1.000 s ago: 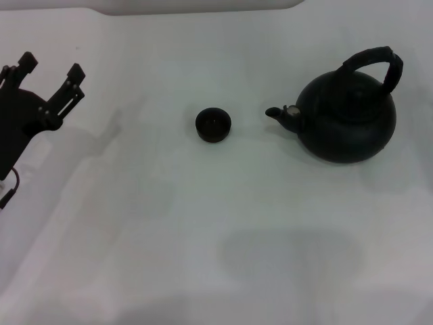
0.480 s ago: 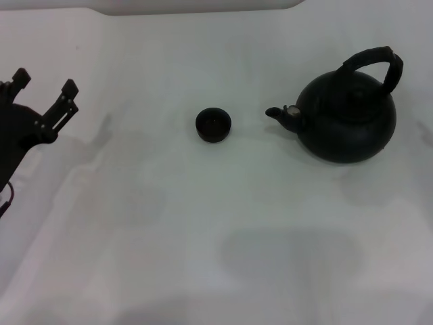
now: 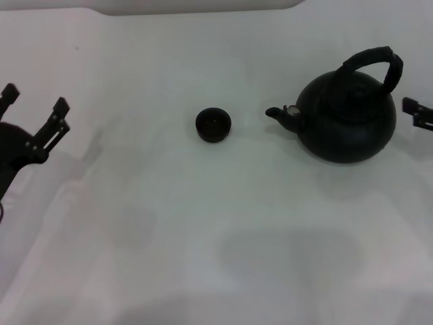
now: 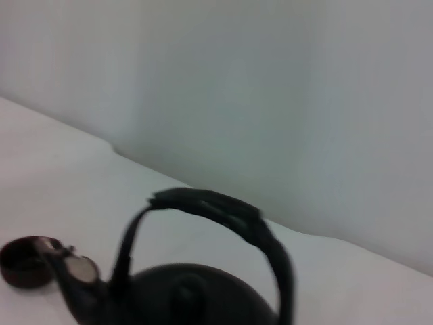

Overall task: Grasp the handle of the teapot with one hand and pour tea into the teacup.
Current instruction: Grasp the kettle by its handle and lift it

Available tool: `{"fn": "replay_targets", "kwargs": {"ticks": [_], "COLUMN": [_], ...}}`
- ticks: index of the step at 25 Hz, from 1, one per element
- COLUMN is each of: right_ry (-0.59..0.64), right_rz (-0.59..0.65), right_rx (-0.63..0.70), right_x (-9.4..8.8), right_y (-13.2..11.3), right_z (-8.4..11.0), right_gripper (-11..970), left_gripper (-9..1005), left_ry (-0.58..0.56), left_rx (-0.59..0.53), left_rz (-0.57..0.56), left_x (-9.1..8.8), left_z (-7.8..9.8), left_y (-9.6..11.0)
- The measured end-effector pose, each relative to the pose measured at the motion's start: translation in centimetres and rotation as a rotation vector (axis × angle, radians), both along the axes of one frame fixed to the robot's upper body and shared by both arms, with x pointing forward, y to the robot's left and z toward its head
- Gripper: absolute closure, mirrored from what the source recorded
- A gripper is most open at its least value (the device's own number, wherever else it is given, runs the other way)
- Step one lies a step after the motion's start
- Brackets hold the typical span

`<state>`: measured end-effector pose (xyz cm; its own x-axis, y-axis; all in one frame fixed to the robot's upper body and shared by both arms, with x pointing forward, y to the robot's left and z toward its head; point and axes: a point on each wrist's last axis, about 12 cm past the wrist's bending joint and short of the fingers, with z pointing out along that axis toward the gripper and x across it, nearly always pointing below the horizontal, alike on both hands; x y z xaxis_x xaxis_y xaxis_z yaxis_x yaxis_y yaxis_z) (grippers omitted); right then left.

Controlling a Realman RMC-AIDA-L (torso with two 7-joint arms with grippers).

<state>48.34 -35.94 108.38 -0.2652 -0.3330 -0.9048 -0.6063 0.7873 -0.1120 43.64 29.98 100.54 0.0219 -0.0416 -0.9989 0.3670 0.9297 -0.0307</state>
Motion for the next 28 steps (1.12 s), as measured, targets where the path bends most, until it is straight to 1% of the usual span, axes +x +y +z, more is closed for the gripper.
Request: {"fn": "replay_targets", "kwargs": {"ticks": [5, 9, 15, 21, 28], "right_ry": [-0.001, -0.009, -0.021, -0.018, -0.012], "right_rz": [0.035, 0.044, 0.038, 0.015, 0.023], "right_rx": [0.006, 0.009, -0.002, -0.012, -0.012], "right_x": [0.8, 1.4, 2.1, 2.7, 3.4], "right_y": [1.2, 1.5, 1.6, 1.6, 2.0], "right_z": [0.1, 0.4, 0.6, 0.3, -0.1], "right_gripper": [142, 151, 165, 178, 193], "left_gripper": [118, 118, 119, 120, 121], "left_ry": [0.005, 0.013, 0.015, 0.007, 0.002], "left_rx": [0.004, 0.003, -0.003, -0.006, -0.007], "left_rz": [0.029, 0.032, 0.032, 0.022, 0.015], "left_x": [-0.9, -1.1, -1.2, -0.8, -0.4], "left_z": [-0.5, -0.6, -0.7, -0.5, -0.4], "left_y": [0.5, 0.6, 0.5, 0.2, 0.1]}}
